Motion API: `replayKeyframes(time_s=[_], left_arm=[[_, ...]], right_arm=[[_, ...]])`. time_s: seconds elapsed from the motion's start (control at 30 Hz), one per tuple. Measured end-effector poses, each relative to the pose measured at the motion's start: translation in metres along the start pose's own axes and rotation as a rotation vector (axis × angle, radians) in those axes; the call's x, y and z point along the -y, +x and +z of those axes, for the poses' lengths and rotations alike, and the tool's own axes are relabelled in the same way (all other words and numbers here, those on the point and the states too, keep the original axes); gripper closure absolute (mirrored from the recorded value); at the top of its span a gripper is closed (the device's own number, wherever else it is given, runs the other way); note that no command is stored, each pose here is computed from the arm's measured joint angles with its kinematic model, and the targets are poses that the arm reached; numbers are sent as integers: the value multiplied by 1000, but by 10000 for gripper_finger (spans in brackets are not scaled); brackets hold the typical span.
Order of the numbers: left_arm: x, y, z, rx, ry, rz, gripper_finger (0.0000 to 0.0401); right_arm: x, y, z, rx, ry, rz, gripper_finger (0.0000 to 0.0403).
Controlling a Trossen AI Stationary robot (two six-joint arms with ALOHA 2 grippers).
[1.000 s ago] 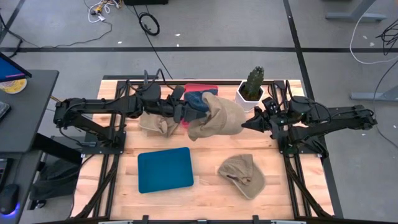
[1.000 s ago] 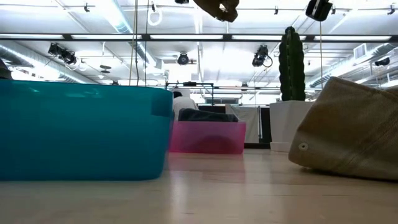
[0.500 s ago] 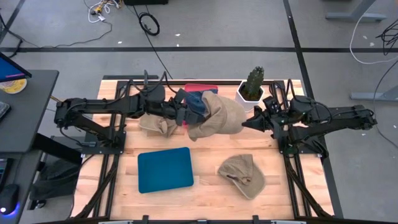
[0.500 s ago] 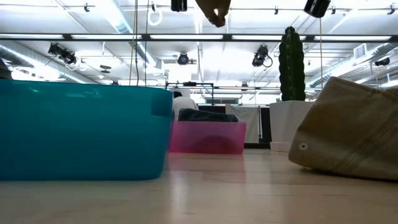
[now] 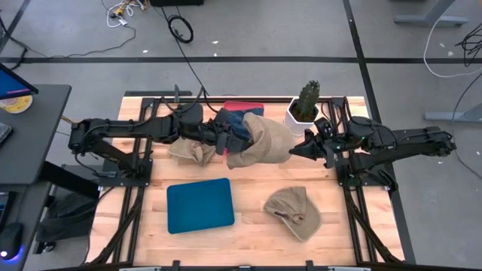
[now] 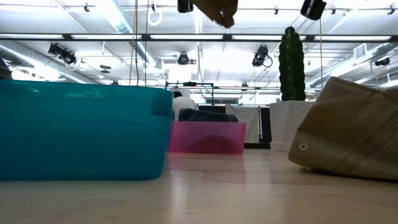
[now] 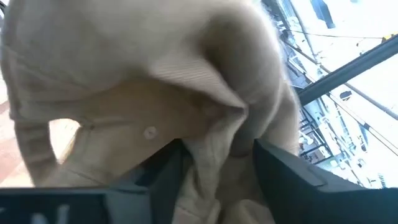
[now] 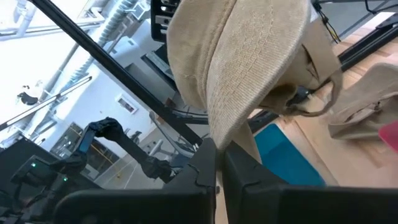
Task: Pick & Place hat
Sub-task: Put the middle right brown cap into the blue bin
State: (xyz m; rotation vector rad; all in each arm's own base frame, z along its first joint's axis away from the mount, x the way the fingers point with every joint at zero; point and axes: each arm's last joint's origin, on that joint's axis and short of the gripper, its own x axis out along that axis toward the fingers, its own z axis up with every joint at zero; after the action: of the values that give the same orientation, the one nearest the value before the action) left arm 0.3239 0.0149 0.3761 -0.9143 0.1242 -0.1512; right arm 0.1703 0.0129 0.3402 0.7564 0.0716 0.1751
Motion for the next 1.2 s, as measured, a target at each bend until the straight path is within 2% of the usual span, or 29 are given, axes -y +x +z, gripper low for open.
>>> replayKeyframes(time_s=[0.1,0.23,0.27,0.5,0.7,0.9,1.1,1.2], left_arm=[[0,0,0,3,0,-4,267],[2,0,2,13,11,-28,376],[3,0,2,15,11,-33,385],[10,-8,5,24,15,-62,394],[31,-26,10,25,42,-171,396],[40,-29,12,-3,33,-281,396],[38,-26,11,-13,26,-283,396],[39,-26,11,-16,17,-285,396]], right_arm=[[1,1,-1,-8,1,-7,399],[2,1,-2,-20,-1,-18,399],[2,1,-2,-22,0,-20,399],[4,0,-5,-68,1,-20,399],[5,-3,-7,-93,-11,-43,399],[7,-3,-5,-26,-33,-106,399],[4,-3,-1,34,-52,-95,396],[4,-3,-1,32,-33,-91,380]])
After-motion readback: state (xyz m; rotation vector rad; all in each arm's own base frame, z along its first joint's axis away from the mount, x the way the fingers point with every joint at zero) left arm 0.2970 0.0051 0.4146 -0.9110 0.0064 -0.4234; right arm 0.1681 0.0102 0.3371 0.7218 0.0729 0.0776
